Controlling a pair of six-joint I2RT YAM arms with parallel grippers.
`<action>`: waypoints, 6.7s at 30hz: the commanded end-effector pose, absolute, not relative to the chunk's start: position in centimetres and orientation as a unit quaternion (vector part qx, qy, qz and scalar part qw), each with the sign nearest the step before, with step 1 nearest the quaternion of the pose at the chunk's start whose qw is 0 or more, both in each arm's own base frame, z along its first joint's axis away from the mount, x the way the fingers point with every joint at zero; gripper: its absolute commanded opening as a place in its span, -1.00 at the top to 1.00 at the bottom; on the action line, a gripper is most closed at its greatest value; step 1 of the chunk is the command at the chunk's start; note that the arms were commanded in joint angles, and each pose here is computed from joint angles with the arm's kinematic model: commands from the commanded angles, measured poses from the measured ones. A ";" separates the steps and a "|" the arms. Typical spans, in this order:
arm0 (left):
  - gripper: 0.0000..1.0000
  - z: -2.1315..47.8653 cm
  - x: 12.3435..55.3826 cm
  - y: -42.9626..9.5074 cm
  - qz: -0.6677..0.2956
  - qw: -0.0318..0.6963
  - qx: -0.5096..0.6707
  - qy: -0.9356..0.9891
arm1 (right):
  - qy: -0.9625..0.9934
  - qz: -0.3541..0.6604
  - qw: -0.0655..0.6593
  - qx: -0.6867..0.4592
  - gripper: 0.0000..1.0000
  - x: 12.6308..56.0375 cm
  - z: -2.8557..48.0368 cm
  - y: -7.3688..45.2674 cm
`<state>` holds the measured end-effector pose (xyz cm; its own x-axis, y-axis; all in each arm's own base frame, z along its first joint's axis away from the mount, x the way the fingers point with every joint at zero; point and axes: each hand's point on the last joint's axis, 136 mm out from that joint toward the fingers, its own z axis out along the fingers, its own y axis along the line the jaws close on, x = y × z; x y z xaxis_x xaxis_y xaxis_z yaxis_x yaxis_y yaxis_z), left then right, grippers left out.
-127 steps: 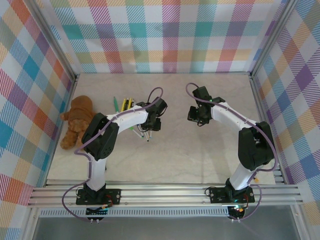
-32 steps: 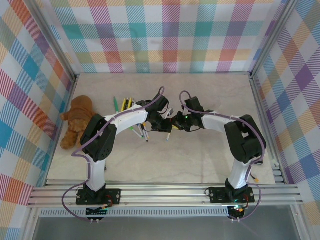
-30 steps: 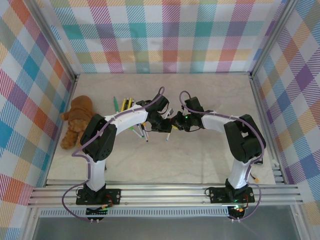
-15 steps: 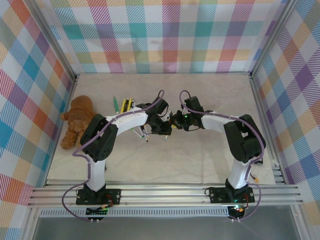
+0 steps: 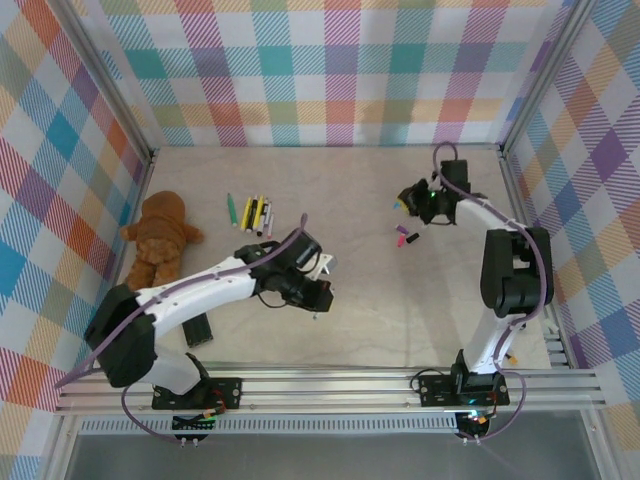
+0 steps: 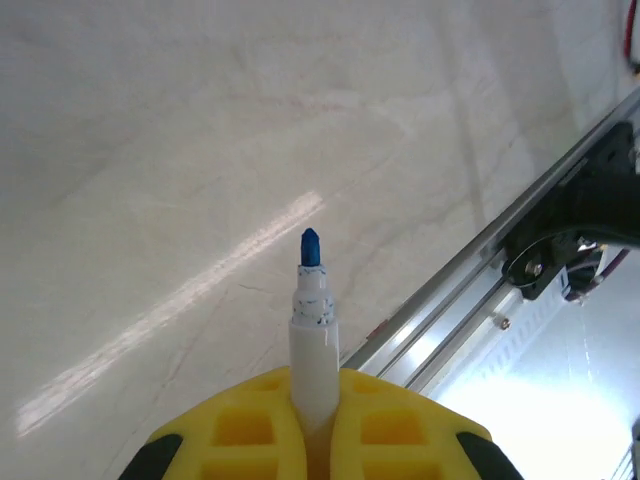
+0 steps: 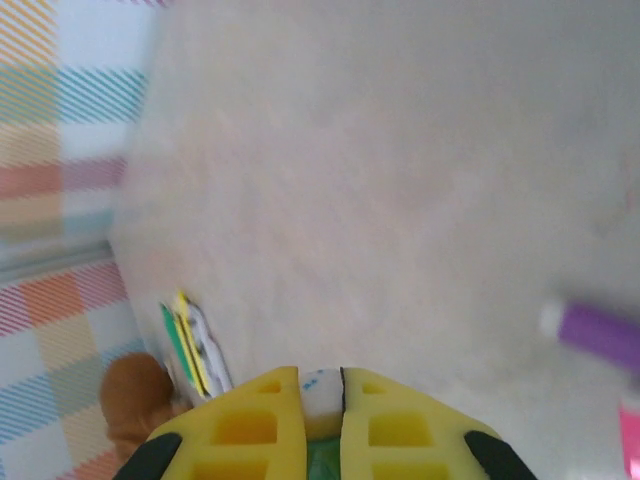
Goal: Open the pen caps
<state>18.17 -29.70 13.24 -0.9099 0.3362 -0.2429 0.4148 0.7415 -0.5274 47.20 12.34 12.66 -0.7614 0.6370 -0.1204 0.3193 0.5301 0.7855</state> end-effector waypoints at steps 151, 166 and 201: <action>1.00 6.5 31.7 -36.2 -0.332 0.064 0.151 0.929 | 0.927 0.355 0.066 0.100 0.11 35.8 5.9 23.8; 1.00 7.6 32.4 -36.2 -0.325 0.080 0.150 0.930 | 0.925 0.360 0.039 0.115 0.13 35.4 4.4 24.3; 0.48 6.6 30.6 -36.8 -0.323 0.067 0.157 0.931 | 0.914 0.387 0.047 0.111 1.00 34.9 5.6 26.0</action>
<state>31.14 -35.62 5.35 -0.9509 0.2310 -0.2059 0.3082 0.7667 -0.5632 35.17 25.53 4.22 -0.9698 0.2436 0.0131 0.1843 0.6962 0.6938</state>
